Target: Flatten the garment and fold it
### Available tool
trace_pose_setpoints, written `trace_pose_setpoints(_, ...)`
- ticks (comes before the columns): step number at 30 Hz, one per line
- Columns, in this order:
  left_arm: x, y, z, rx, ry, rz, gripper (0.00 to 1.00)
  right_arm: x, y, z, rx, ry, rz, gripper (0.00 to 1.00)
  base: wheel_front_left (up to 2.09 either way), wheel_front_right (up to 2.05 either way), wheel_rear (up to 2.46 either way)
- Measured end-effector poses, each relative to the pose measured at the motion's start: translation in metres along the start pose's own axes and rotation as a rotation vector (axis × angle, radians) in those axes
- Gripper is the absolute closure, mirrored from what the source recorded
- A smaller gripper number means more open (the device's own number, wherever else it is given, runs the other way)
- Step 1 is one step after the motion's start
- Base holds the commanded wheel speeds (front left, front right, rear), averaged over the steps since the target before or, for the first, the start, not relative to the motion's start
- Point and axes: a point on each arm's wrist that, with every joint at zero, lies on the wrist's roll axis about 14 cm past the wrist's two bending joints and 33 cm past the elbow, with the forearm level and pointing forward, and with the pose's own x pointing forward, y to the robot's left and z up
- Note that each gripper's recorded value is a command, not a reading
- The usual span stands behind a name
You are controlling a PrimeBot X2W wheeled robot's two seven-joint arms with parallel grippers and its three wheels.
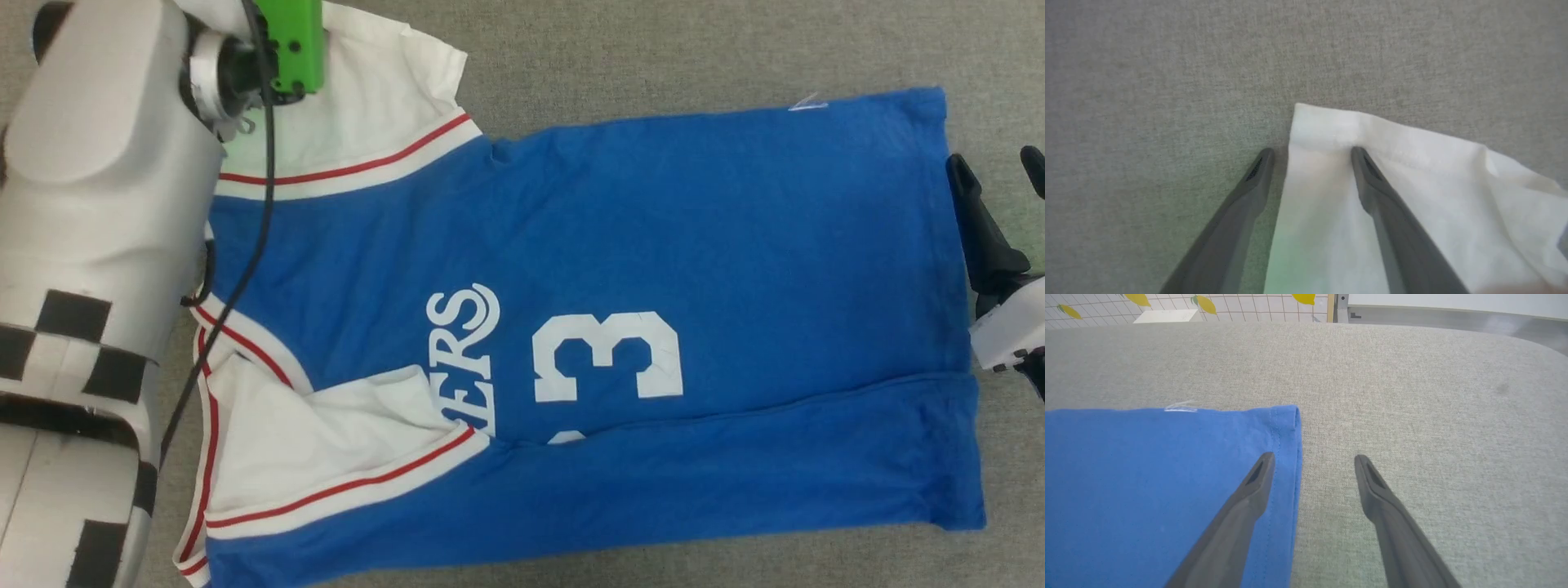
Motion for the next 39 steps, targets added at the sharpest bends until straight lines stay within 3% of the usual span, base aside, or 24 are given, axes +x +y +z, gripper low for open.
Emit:
trace_pose_setpoints(1, 0.001, -0.001, 0.0, -0.008, 0.008, -0.006, 0.78, 0.001, 0.0, -0.002, 0.0, 0.005, -0.001, 0.0, 0.0, 0.0, 0.0)
trace_pose_setpoints(2, 0.002, -0.001, 0.0, -0.015, 0.014, -0.009, 1.0, 0.001, -0.001, -0.002, -0.001, 0.007, -0.001, 0.0, 0.0, 0.0, 0.0)
trace_pose_setpoints(13, -0.011, -0.012, 0.006, -0.074, -0.026, -0.078, 1.0, 0.01, 0.0, 0.038, -0.081, -0.009, 0.03, 0.0, 0.0, 0.0, 0.0)
trace_pose_setpoints(19, -0.016, -0.017, 0.007, -0.077, -0.04, -0.101, 1.0, 0.022, 0.015, 0.037, -0.209, 0.243, 0.094, 0.0, 0.0, 0.0, 0.0)
trace_pose_setpoints(26, -0.015, -0.019, 0.012, -0.067, -0.059, -0.116, 1.0, 0.034, 0.021, 0.012, -0.326, 0.579, 0.09, 0.0, 0.0, 0.0, 0.0)
trace_pose_setpoints(30, -0.013, -0.018, 0.013, -0.064, -0.069, -0.118, 1.0, 0.042, 0.028, -0.001, -0.371, 0.679, 0.098, 0.0, 0.0, 0.0, 0.0)
trace_pose_setpoints(37, -0.011, -0.014, 0.013, -0.066, -0.083, -0.12, 1.0, 0.051, 0.036, -0.012, -0.42, 0.738, 0.121, 0.0, 0.0, 0.0, 0.0)
trace_pose_setpoints(38, -0.011, -0.015, 0.013, -0.069, -0.085, -0.125, 1.0, 0.051, 0.036, -0.013, -0.417, 0.745, 0.122, 0.19, 0.0, 0.0, 0.0)
trace_pose_setpoints(39, -0.012, -0.014, 0.012, -0.075, -0.085, -0.129, 1.0, 0.051, 0.036, -0.013, -0.415, 0.748, 0.124, 0.82, 0.0, 0.0, 0.0)
